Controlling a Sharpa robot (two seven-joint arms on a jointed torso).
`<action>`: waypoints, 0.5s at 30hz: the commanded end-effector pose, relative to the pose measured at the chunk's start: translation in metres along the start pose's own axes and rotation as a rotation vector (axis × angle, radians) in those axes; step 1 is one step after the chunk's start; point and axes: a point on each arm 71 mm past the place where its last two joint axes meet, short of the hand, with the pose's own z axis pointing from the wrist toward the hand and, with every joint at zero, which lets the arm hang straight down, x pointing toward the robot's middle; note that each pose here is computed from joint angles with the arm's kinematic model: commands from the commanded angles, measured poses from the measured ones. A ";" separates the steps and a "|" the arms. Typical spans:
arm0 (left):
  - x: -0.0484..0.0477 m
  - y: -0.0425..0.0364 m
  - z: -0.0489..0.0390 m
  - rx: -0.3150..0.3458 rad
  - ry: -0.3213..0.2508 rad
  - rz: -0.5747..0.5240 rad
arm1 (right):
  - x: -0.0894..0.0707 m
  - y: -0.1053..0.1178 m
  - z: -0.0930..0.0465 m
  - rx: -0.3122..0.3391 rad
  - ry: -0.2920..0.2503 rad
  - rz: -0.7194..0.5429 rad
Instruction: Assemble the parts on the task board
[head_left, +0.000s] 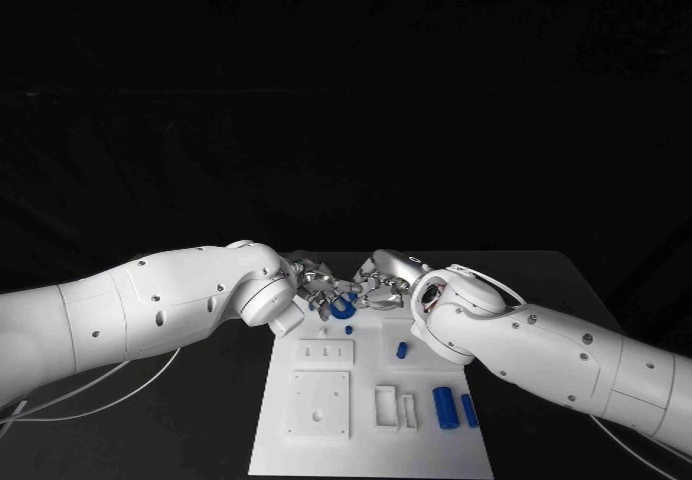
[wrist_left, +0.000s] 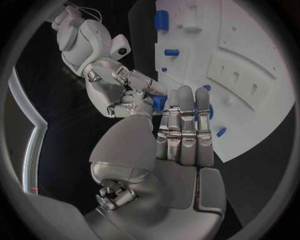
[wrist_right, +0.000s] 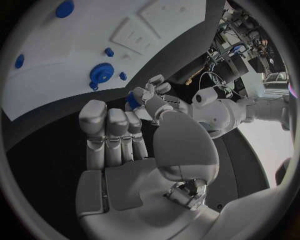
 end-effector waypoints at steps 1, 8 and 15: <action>-0.0008 0.0009 -0.0003 -0.008 -0.008 -0.004 | 0.001 0.001 0.000 -0.009 0.014 -0.014; 0.0005 0.0010 -0.0004 -0.013 0.002 0.002 | 0.001 0.002 -0.001 -0.011 0.014 -0.014; 0.0041 0.0001 -0.0005 -0.013 0.026 0.012 | 0.001 0.002 0.000 -0.008 0.014 -0.014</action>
